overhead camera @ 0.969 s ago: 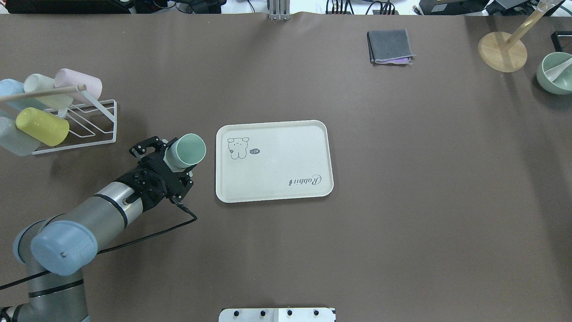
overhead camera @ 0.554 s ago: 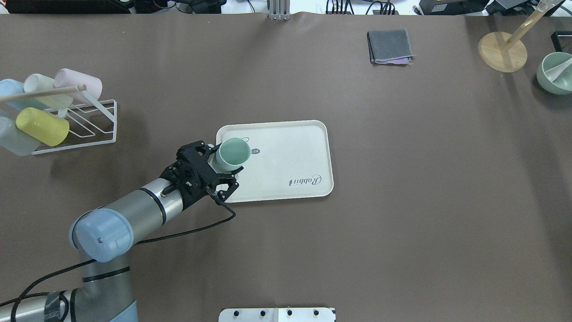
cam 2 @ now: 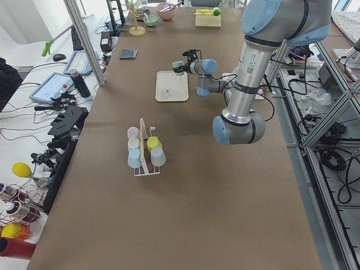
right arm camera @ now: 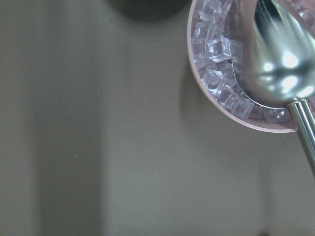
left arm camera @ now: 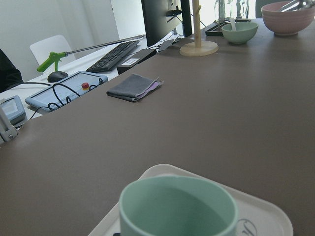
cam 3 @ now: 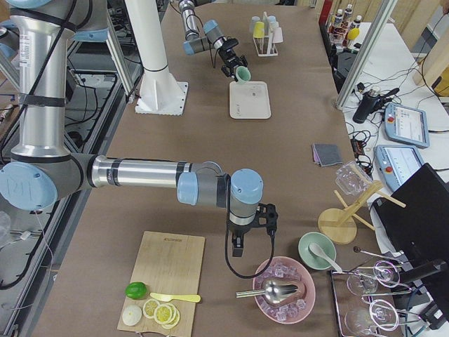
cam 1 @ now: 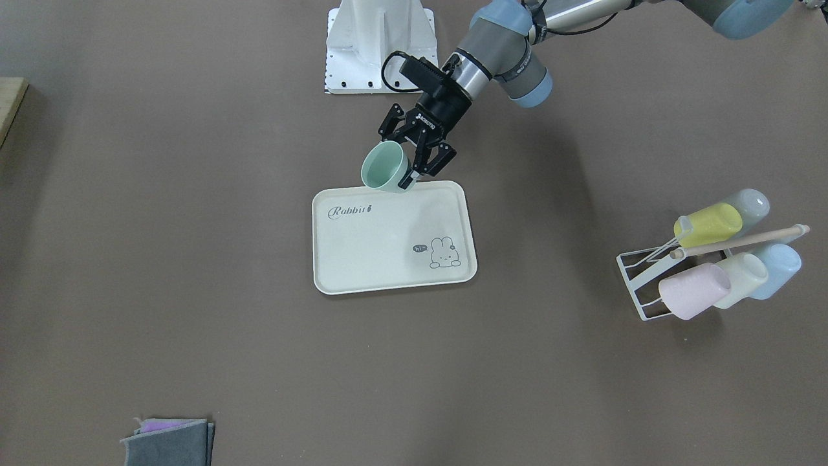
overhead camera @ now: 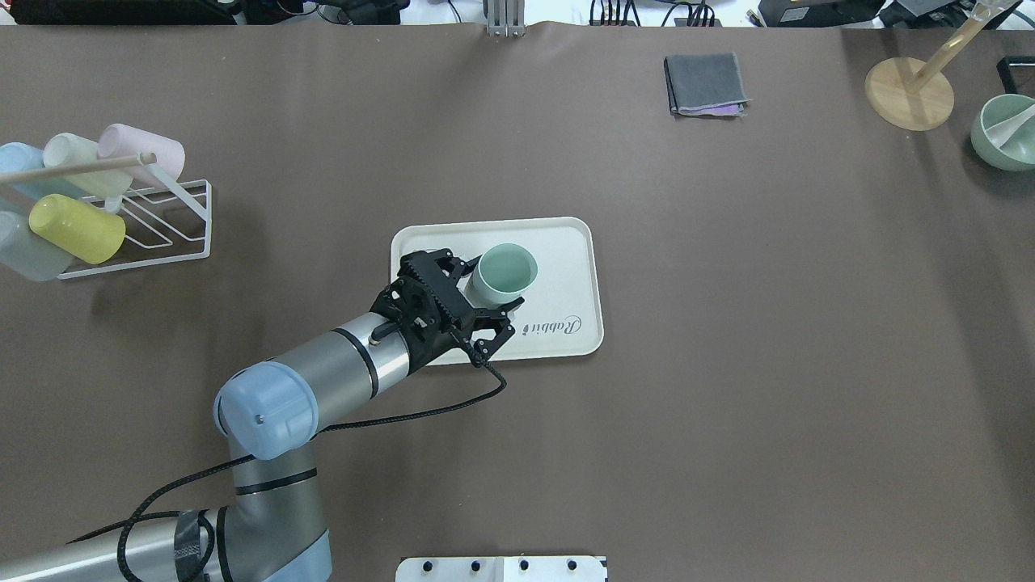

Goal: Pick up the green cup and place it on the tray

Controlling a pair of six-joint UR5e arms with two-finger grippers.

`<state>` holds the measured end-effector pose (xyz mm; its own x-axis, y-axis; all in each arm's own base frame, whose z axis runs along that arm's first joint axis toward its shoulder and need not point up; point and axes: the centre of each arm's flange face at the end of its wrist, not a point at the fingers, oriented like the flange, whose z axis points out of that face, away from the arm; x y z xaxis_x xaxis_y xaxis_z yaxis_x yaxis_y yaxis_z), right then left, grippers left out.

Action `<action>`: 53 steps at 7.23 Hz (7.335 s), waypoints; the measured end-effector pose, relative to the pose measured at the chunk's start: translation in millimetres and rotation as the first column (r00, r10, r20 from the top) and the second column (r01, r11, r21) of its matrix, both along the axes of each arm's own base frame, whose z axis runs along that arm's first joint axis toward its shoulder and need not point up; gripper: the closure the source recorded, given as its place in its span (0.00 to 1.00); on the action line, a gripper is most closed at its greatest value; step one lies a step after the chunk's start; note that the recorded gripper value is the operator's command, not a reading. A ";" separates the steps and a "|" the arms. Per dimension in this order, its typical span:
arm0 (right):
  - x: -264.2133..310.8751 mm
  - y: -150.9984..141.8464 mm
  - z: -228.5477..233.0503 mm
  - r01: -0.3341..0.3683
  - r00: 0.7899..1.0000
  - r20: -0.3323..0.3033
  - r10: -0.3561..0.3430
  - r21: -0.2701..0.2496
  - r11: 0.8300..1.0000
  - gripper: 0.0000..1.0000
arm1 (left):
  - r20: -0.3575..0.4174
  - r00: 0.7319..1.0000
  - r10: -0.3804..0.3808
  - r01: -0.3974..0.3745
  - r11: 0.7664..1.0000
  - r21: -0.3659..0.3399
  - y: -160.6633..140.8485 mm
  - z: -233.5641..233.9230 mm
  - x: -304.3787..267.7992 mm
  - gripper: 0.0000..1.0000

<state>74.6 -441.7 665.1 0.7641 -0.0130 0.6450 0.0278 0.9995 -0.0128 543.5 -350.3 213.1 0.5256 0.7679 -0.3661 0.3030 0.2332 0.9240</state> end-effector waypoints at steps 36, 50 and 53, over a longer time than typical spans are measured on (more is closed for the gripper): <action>1.3 -0.3 -3.6 0.007 1.000 -0.019 -0.007 0.014 1.000 0.00 | -0.071 0.996 0.047 -0.067 0.945 -0.319 -213.4 -94.1 -112.4 0.02; 0.2 -2.9 -11.1 0.011 1.000 -0.017 -0.010 0.032 0.999 0.00 | 0.296 0.895 0.333 0.024 0.626 -0.779 -256.4 200.1 -515.5 0.02; -1.7 -3.2 -10.9 0.016 1.000 -0.016 -0.015 0.032 0.999 0.00 | 0.272 0.849 0.453 0.027 0.477 -0.879 -239.0 347.1 -579.6 0.02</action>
<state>72.9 -444.9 654.2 0.7738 -0.0456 0.6318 0.0434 0.9989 0.0190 -36.1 -589.3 560.2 0.6600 0.3282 -0.6758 -0.2237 0.9446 0.2403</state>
